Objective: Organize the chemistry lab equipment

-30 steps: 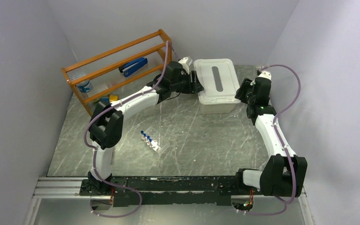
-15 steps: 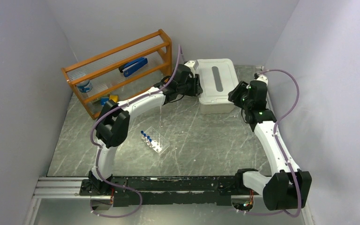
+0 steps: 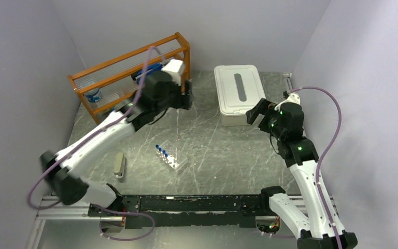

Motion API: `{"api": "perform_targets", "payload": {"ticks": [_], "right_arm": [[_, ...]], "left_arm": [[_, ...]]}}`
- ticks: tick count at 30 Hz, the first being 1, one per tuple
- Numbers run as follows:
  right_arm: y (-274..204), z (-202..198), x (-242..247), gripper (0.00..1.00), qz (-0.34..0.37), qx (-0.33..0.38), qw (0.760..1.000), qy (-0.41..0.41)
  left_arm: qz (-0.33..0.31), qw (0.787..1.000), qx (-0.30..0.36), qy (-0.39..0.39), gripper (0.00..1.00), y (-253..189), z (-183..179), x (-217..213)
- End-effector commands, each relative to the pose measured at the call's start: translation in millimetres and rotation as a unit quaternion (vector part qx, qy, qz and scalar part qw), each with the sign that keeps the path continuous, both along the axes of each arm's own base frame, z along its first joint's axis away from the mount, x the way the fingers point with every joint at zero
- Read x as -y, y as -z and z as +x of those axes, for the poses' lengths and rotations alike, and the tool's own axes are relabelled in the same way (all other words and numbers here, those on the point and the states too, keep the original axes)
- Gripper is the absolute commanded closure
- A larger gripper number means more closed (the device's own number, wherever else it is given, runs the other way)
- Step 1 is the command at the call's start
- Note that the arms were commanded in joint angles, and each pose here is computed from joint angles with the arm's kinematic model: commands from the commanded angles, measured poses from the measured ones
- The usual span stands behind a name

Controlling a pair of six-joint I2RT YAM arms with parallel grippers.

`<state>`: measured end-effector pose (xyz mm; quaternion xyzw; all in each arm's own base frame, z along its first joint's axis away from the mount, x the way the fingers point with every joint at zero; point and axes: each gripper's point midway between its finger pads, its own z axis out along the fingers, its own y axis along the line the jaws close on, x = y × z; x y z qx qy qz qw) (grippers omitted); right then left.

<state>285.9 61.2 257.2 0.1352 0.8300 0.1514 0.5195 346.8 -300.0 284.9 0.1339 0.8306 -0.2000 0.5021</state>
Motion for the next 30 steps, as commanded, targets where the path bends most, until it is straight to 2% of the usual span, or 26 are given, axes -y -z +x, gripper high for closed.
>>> {"api": "perform_targets", "payload": {"ticks": [1,8,15,22,30], "right_arm": [[11.4,-29.9,1.9,0.0,-0.002,-0.045,0.999,-0.003],[-3.5,-49.9,10.8,0.0,-0.022,-0.034,0.999,-0.003],[-21.3,-59.2,19.3,0.0,-0.035,-0.019,0.999,0.008],[-41.3,-65.1,22.6,0.0,-0.03,0.008,0.999,0.017],[-40.0,-69.4,34.4,0.0,-0.044,-0.003,0.998,0.045]], "left_arm": [[0.06,0.996,-0.007,-0.058,0.2,-0.8,-43.1,-73.2],[0.084,0.983,-0.001,-0.162,0.1,-5.0,-105.8,-177.0],[0.054,0.967,0.045,-0.246,0.03,-34.3,-148.2,-250.3],[0.043,0.951,0.056,-0.301,0.03,-50.2,-173.3,-292.2],[0.041,0.951,0.053,-0.302,0.03,-52.9,-180.5,-298.4]]}}
